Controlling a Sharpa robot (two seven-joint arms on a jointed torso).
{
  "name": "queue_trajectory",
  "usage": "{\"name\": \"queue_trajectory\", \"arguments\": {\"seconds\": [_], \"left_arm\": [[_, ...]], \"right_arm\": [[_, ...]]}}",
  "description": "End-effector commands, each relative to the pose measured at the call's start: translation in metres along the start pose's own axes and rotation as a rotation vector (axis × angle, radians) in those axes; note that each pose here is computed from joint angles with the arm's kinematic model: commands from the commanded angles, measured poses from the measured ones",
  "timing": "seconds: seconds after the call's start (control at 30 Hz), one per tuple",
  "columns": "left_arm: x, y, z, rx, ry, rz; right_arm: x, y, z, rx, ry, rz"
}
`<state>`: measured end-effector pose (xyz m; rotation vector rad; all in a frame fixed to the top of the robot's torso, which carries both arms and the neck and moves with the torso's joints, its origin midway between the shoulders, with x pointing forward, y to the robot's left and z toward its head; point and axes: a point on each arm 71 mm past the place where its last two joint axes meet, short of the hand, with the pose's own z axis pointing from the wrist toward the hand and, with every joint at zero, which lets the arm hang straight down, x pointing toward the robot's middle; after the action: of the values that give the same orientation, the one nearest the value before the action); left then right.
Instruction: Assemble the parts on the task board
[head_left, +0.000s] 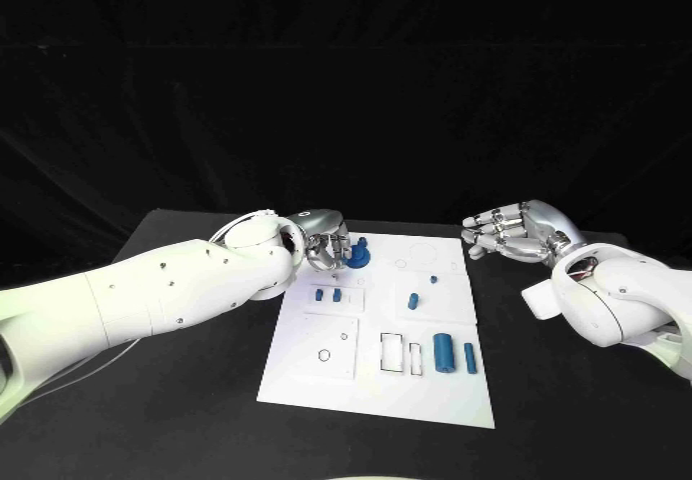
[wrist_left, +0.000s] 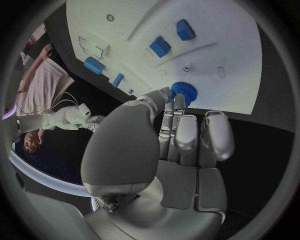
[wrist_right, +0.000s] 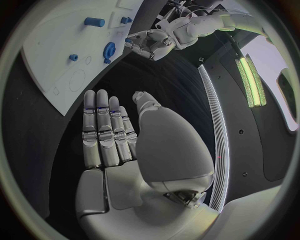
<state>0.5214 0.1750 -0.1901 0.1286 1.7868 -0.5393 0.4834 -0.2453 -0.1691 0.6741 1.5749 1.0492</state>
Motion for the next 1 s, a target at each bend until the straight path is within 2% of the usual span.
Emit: {"name": "queue_trajectory", "arguments": {"seconds": [0.03,0.2,0.43,1.0], "left_arm": [[0.0032,0.0057,-0.0014,-0.029,0.048,-0.017],[0.0051,0.0149,-0.0039,-0.051,0.064,-0.017],[0.0089,0.0198,-0.0052,-0.065,0.085,-0.019],[0.0144,0.0189,-0.0029,-0.076,0.117,-0.023]], "right_arm": [[0.002,0.0,0.0,-0.007,0.019,-0.004],[0.003,0.0,0.0,-0.006,0.023,-0.002],[0.004,-0.001,0.0,-0.004,0.026,0.0],[0.006,0.0,0.0,-0.006,0.029,0.002]]}}
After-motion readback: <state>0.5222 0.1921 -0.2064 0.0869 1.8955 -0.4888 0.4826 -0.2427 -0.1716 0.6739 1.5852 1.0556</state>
